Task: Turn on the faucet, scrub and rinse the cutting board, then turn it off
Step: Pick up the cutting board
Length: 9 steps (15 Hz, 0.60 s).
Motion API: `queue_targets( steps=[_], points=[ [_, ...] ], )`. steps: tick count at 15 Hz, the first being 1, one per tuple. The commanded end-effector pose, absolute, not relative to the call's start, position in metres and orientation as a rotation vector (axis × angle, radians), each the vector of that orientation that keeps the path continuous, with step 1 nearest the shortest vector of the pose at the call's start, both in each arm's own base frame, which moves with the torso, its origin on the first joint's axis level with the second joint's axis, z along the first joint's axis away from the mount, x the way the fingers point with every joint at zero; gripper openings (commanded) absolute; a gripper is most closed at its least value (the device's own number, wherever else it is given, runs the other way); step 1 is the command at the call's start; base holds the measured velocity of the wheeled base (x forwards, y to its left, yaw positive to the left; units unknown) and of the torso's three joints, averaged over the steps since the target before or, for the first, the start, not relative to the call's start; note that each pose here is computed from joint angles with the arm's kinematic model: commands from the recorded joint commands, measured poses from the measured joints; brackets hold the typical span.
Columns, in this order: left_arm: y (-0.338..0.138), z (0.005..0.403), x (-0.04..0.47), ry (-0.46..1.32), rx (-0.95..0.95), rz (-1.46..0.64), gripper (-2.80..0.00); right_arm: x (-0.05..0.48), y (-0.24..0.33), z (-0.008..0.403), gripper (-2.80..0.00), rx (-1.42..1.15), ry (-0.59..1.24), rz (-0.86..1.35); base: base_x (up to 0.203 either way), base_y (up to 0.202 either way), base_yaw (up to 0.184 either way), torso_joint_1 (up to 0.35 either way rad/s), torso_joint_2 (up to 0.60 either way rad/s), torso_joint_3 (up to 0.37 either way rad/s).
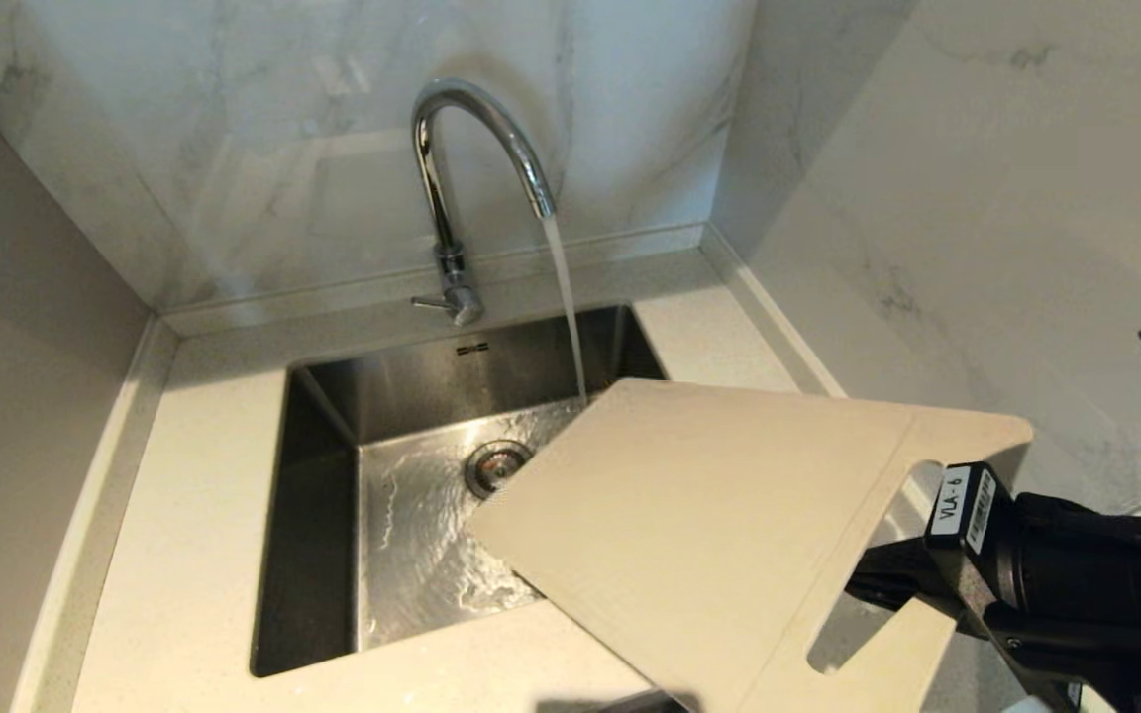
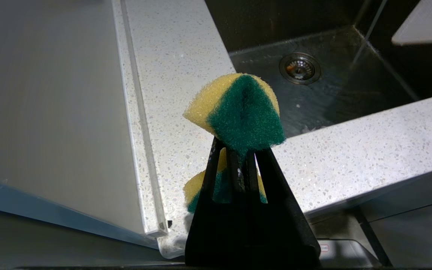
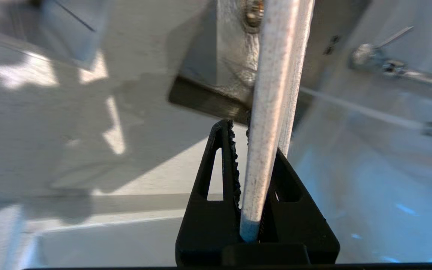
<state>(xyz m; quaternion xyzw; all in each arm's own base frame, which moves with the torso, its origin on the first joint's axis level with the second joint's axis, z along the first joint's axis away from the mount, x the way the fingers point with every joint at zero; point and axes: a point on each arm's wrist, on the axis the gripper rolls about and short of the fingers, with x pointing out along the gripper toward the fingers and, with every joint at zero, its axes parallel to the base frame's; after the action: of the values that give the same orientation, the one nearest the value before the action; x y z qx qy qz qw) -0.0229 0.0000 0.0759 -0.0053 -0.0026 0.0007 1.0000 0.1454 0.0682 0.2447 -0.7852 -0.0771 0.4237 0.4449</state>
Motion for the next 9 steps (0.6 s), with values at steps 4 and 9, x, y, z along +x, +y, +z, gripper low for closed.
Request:
queue_targets(
  steps=[4,9],
  points=[
    [0.0,0.076,-0.0228,-0.005,-0.011,0.002,-2.8,0.144,0.0698,0.2472,-2.8,-1.966,-0.328,1.1,0.0,0.0,0.0,0.0,0.0,0.0],
    [0.0,0.076,-0.0228,-0.005,-0.011,0.002,-2.8,0.1434,0.0715,0.2486,-2.8,-1.954,-0.447,1.143,0.0,0.0,0.0,0.0,0.0,0.0]
  ],
)
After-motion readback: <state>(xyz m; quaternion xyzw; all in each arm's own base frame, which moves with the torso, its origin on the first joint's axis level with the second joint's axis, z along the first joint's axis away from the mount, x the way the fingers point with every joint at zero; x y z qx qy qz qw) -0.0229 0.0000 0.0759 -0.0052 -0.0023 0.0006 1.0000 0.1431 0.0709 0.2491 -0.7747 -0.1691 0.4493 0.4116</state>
